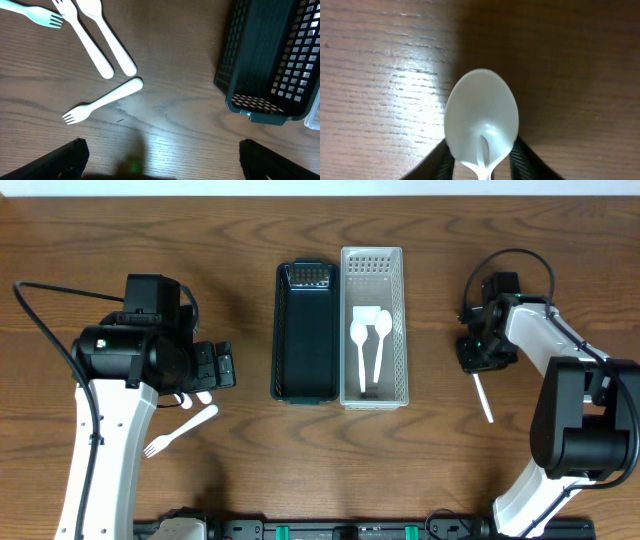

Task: Pack container
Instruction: 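Move the right gripper to a spoon and grasp it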

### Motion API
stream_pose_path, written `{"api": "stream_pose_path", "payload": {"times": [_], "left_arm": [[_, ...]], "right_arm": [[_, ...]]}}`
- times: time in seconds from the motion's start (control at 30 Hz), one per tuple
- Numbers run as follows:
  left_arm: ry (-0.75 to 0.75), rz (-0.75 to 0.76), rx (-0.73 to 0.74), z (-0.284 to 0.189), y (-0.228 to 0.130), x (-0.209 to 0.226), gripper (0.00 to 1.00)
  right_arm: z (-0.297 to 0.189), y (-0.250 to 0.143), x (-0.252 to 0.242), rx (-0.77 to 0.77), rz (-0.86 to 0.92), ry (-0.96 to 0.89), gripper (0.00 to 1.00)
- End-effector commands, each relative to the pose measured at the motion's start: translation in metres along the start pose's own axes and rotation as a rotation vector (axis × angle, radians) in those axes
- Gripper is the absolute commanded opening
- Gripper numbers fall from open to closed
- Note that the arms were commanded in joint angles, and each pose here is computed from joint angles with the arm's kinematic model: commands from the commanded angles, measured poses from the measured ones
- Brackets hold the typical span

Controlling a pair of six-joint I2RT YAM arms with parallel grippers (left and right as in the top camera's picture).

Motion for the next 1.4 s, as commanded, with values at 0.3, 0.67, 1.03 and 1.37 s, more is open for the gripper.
{"api": "stream_pose_path", "payload": {"times": [0.3, 0.67, 1.03, 1.37], "left_arm": [[-0.014, 0.006, -0.010, -0.004, 0.001, -0.001, 0.98], [-0.014, 0.006, -0.010, -0.004, 0.001, -0.001, 0.98], [-0.014, 0.006, -0.010, -0.004, 0.001, -0.001, 0.98], [-0.014, 0.006, -0.010, -0.004, 0.002, -0.001, 0.98]], "right_arm": [[0.023, -0.009, 0.009, 0.076, 0.011, 0.050, 0.25], [0.023, -0.009, 0.009, 0.079, 0.011, 0.050, 0.30], [0.023, -0.014, 0.010, 0.105, 0.031, 0.053, 0.39], [0.021, -0.024, 0.012, 0.173, 0.074, 0.054, 0.56]]}}
Point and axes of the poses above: each gripper's point midway between its finger pads, its own z axis out along the fingers, its own x axis along the line the jaws close on, y = z × x, the point moved 8 cm from there along -z, back along the fingers, and after that the axes turned 14 degrees about -z, right-handed, at the moved point
